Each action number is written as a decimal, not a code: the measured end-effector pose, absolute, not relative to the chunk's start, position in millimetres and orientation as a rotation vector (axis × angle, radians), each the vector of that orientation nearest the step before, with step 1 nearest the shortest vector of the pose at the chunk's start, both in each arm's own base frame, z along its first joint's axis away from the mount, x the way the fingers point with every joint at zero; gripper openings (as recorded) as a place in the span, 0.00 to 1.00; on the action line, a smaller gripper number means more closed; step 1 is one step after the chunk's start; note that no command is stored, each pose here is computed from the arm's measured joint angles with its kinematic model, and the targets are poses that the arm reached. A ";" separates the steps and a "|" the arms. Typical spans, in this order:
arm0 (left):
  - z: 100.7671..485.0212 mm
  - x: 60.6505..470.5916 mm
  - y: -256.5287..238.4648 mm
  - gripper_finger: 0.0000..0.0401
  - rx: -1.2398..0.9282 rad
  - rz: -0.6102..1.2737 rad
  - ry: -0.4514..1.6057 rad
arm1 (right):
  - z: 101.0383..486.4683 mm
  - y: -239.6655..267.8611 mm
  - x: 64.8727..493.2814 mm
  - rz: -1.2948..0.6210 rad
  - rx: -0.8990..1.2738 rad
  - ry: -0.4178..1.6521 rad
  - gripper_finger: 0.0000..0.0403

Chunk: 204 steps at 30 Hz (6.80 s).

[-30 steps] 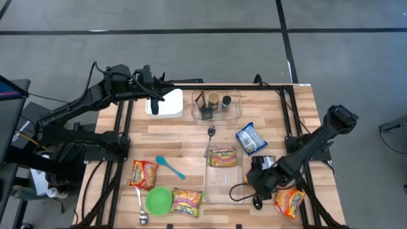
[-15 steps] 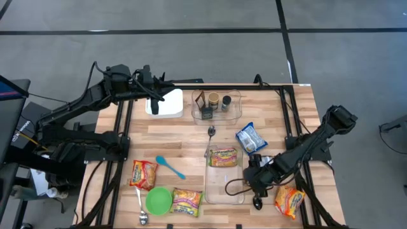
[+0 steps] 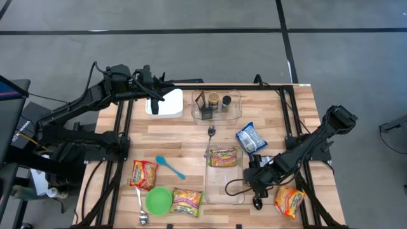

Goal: Pick & Place Food Item
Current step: Put the yellow seasoning bottle into the top transparent bin

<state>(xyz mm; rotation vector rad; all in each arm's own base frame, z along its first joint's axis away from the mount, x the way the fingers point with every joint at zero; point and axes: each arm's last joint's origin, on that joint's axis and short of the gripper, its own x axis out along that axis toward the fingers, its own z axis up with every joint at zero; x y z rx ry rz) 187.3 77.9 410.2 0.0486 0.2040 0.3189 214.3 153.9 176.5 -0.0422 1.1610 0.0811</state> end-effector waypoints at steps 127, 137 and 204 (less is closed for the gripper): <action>410.2 187.3 77.9 0.11 0.049 0.319 0.204 | 295.0 211.9 214.2 0.205 -0.047 0.942 0.49; 410.2 187.3 77.9 0.11 0.049 0.319 0.204 | 296.8 204.1 220.1 0.142 -0.100 0.895 0.49; 410.3 187.2 77.8 0.11 0.049 0.319 0.203 | 271.0 -170.6 305.6 -0.454 0.368 1.010 0.50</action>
